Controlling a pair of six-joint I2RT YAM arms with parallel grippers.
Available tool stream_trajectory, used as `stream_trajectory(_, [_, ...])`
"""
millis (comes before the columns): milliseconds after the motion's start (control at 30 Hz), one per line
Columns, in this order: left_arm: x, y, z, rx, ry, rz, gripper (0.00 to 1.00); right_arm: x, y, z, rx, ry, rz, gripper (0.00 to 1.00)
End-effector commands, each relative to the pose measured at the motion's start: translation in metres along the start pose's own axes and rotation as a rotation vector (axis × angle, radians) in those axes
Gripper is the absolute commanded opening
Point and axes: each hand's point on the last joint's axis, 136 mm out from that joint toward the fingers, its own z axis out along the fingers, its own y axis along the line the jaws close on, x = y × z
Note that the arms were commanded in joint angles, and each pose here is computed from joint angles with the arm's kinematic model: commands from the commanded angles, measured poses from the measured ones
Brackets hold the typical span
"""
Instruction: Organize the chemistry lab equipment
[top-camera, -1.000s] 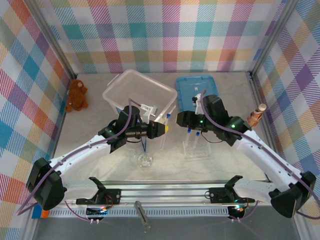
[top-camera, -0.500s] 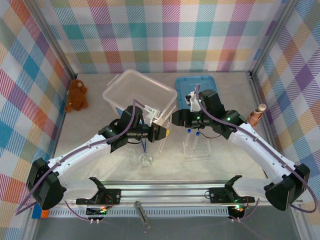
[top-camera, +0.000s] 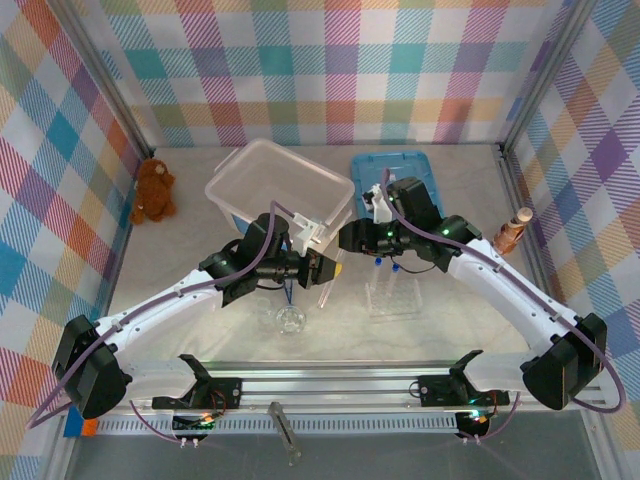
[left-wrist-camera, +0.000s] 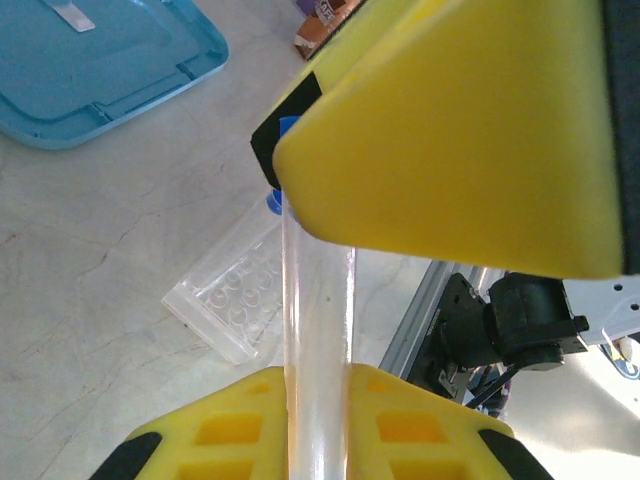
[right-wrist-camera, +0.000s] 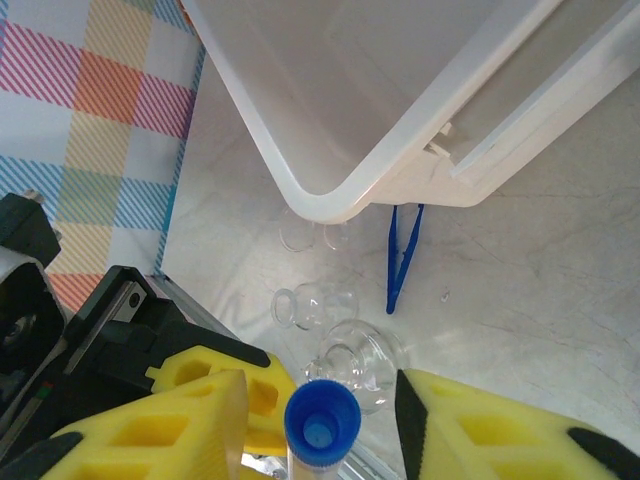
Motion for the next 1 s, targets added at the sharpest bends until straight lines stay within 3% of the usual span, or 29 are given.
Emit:
stream_trajectory(0, [-0.009, -0.011, -0.001, 0.014, -0.013, 0.038, 0.15, -0.004, 0.007, 0.001, -0.039, 0.002, -0.019, 0.38])
stream_trajectory(467, [-0.013, -0.008, 0.003, -0.001, -0.015, 0.033, 0.16, 0.007, 0.002, -0.001, -0.023, 0.038, -0.035, 0.2])
stream_trajectory(733, [-0.024, -0.01, -0.004, -0.022, -0.057, 0.032, 0.52, 0.0, 0.003, -0.019, 0.013, -0.035, -0.066, 0.19])
stream_trajectory(967, [-0.033, -0.007, -0.021, -0.082, -0.119, 0.046, 0.54, -0.016, 0.001, -0.056, 0.113, -0.185, -0.135, 0.21])
